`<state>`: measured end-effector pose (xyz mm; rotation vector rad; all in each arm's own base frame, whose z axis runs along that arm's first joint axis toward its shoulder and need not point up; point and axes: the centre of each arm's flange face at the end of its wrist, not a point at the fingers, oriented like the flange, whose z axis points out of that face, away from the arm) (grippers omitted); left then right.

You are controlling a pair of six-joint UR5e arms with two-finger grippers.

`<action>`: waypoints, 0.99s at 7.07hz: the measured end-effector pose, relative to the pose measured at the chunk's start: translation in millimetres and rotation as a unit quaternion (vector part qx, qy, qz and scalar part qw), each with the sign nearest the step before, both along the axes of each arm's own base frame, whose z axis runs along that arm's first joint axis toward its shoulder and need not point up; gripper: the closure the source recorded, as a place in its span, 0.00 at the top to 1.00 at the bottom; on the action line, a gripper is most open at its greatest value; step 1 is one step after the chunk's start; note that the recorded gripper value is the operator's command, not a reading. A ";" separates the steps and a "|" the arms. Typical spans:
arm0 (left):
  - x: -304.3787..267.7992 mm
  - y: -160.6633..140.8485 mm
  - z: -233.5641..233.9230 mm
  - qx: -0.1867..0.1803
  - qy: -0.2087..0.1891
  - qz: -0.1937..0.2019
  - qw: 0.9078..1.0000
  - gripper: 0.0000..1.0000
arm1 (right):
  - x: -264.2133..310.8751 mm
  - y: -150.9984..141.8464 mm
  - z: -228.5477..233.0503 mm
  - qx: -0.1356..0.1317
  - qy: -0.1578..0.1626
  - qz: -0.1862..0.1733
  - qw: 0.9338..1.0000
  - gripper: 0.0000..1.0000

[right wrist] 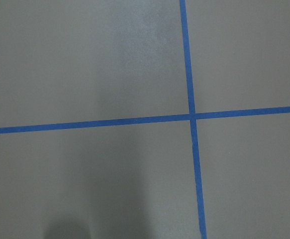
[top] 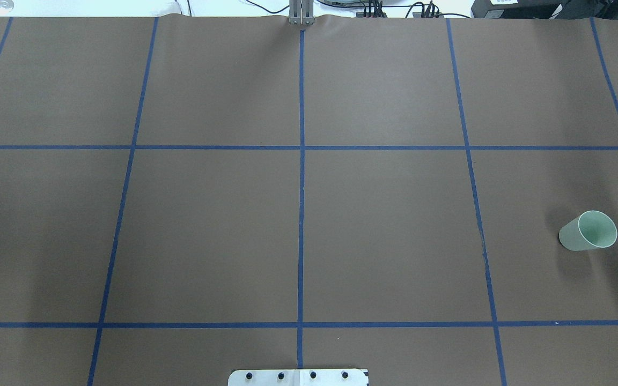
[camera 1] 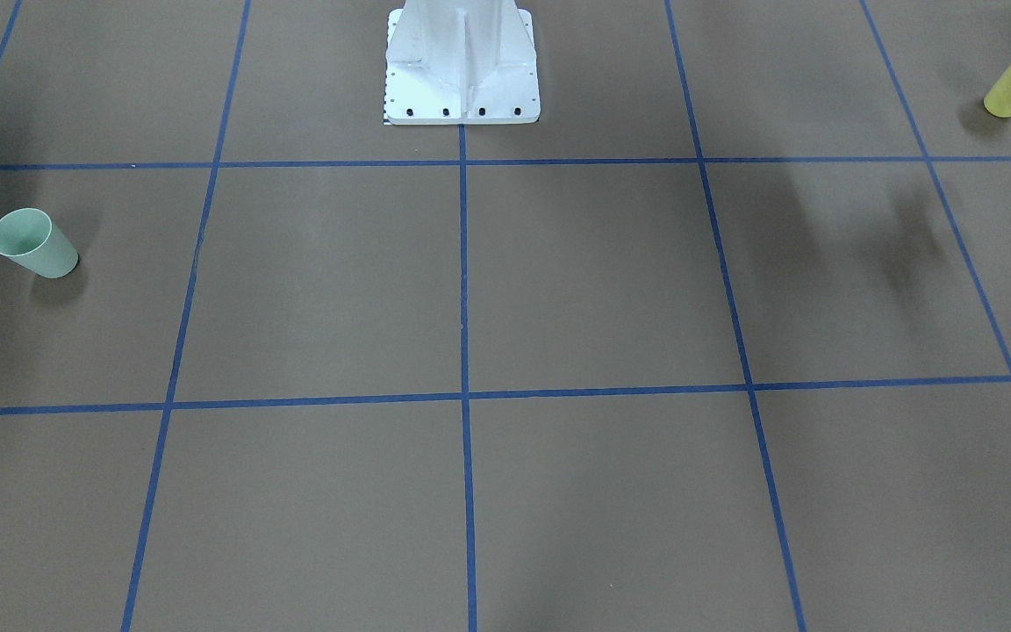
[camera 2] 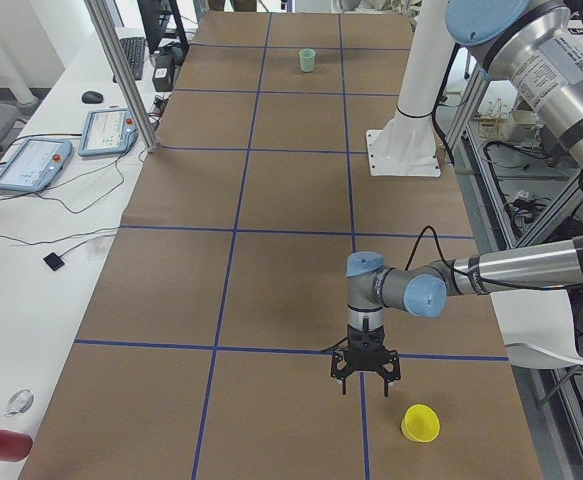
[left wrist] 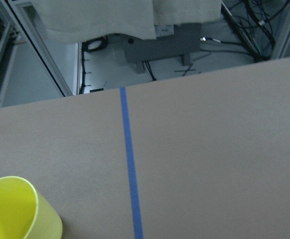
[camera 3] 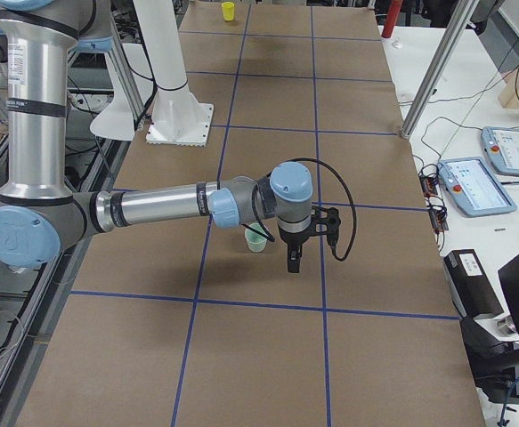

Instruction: Transfer and stack yellow cup on green cup

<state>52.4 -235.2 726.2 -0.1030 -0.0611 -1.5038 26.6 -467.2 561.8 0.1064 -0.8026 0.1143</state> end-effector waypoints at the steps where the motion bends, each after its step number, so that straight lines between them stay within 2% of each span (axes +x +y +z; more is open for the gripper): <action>1: 17.9 0.8 -3.1 -0.034 -0.041 -0.028 0.998 0.98 | -2.3 -0.2 -3.6 0.005 0.000 -0.002 1.000 1.00; 3: 61.8 1.3 -20.1 -0.081 -0.090 -0.063 0.991 0.98 | -5.6 1.9 -3.7 0.010 -0.001 -0.006 1.000 1.00; 7: 95.1 29.8 15.8 -0.090 -0.170 -0.115 0.975 0.97 | -9.6 10.0 5.3 0.002 0.000 -0.011 1.000 1.00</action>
